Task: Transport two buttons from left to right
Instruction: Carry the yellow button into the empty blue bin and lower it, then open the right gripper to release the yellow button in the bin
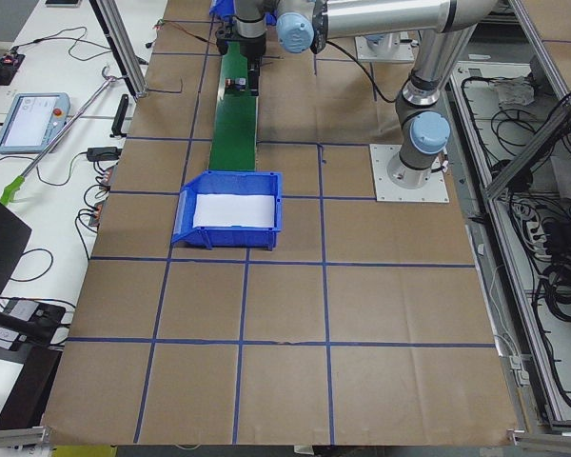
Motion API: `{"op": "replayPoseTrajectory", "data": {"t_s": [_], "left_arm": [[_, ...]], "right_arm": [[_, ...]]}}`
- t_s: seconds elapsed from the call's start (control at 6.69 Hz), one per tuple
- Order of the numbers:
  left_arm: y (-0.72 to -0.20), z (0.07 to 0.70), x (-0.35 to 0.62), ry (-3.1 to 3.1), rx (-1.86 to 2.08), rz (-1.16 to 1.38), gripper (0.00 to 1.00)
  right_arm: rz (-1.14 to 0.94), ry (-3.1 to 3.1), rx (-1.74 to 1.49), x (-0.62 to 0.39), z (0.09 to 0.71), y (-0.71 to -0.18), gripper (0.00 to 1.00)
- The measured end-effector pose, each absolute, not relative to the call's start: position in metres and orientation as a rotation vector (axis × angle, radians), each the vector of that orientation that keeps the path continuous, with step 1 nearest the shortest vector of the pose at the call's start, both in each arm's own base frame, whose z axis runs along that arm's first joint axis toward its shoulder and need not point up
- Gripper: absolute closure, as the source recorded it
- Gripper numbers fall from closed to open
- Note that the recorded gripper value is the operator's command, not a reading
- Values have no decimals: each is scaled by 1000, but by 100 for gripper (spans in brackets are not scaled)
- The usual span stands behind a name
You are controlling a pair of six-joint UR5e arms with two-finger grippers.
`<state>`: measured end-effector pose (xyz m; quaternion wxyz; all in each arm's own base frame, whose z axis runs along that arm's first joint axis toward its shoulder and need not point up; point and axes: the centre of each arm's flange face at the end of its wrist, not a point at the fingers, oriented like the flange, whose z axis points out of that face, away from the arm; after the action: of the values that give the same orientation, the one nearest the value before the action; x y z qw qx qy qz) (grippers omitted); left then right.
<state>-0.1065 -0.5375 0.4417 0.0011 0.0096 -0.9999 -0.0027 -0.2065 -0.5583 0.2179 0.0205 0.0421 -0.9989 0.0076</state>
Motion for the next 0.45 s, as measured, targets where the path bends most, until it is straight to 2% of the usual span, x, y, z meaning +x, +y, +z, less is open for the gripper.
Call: {"op": "replayPoseTrajectory", "data": {"t_s": [0.45], "left_arm": [[-537, 442, -107, -3139, 30, -9, 0]], "right_arm": [[65, -3074, 120, -207, 238, -562, 1]]}}
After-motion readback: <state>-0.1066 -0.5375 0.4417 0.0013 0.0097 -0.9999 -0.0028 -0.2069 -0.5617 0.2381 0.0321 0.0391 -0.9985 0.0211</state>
